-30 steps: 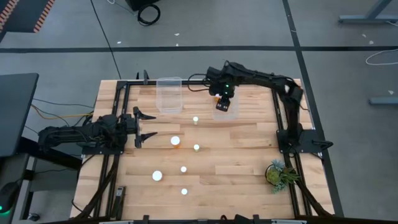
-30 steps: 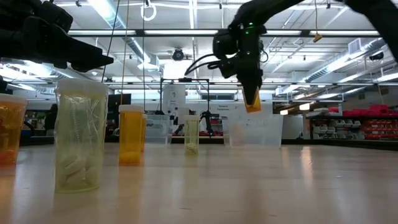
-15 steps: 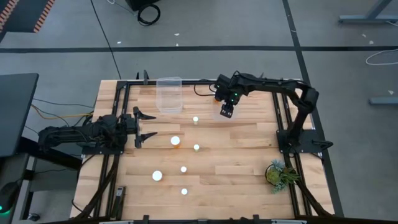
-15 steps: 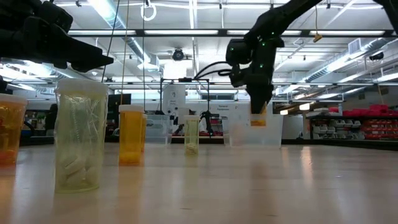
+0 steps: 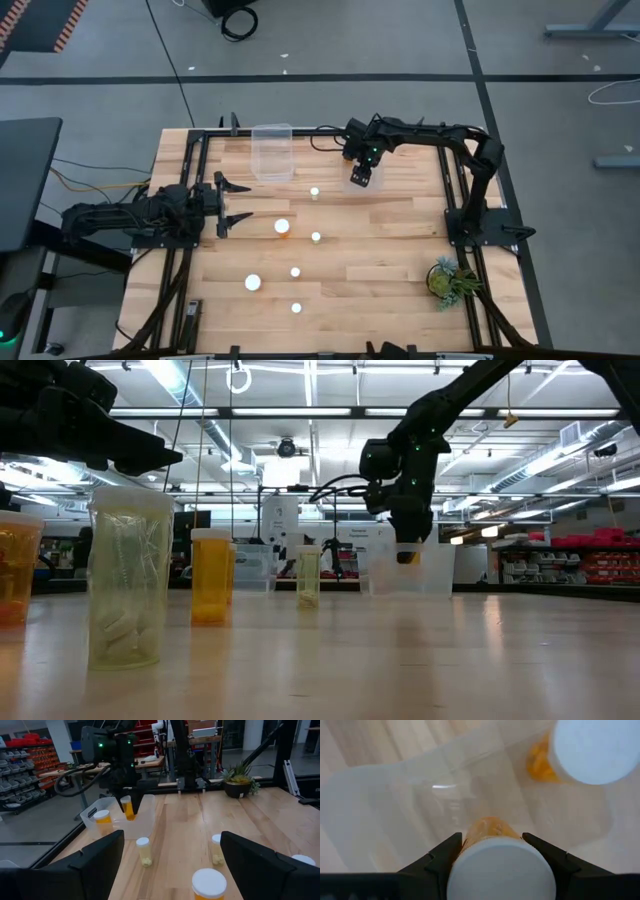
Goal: Pick and place medicine bottles into bin by pill shape (circle, oval)
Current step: Put the large orange pill bottle into the right transparent bin
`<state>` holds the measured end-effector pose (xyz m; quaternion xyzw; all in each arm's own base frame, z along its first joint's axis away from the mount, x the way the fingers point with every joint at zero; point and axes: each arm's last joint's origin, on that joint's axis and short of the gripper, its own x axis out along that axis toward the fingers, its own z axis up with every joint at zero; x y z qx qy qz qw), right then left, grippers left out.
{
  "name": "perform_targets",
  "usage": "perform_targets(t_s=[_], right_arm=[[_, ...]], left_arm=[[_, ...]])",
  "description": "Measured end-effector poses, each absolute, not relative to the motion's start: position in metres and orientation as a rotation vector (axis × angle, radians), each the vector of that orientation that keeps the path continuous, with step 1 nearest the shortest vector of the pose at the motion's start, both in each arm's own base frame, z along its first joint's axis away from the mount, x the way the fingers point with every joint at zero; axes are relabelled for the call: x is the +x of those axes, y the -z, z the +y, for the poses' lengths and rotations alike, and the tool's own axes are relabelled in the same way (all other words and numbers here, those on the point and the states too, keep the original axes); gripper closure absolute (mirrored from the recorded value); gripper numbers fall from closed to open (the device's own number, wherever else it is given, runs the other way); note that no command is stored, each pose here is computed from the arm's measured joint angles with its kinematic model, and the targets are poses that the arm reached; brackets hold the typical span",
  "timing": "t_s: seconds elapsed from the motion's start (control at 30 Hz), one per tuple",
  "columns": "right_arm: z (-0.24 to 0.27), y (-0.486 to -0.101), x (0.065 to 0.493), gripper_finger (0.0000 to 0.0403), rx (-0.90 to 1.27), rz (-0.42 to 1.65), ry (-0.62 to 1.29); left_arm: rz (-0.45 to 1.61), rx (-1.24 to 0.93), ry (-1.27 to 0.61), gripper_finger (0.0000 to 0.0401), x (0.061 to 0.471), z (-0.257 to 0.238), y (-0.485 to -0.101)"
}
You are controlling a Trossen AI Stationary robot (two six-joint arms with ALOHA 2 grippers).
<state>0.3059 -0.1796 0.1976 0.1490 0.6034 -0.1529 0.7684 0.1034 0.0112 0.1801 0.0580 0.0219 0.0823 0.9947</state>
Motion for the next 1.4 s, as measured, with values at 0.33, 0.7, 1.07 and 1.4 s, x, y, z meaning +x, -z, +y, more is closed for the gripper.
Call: perform_targets(t_s=[0.33, 0.7, 1.07, 1.4], right_arm=[[-0.176, -0.196, 0.304, 0.0195, 0.359, 1.332, 0.293], [-0.171, -0.173, 0.294, 0.0195, 0.357, 1.377, 0.319], [-0.171, -0.173, 0.295, 0.0148, 0.340, 1.373, 0.311], [-0.171, -0.189, 0.303, 0.0128, 0.319, 1.361, 0.328]], left_arm=[[0.044, 0.116, -0.165, 0.0060, 0.103, 0.011, -0.180], [0.044, 0.116, -0.165, 0.0060, 0.103, 0.011, -0.180], [0.044, 0.116, -0.165, 0.0060, 0.103, 0.011, -0.180], [0.044, 0.116, -0.165, 0.0060, 0.103, 0.011, -0.180]])
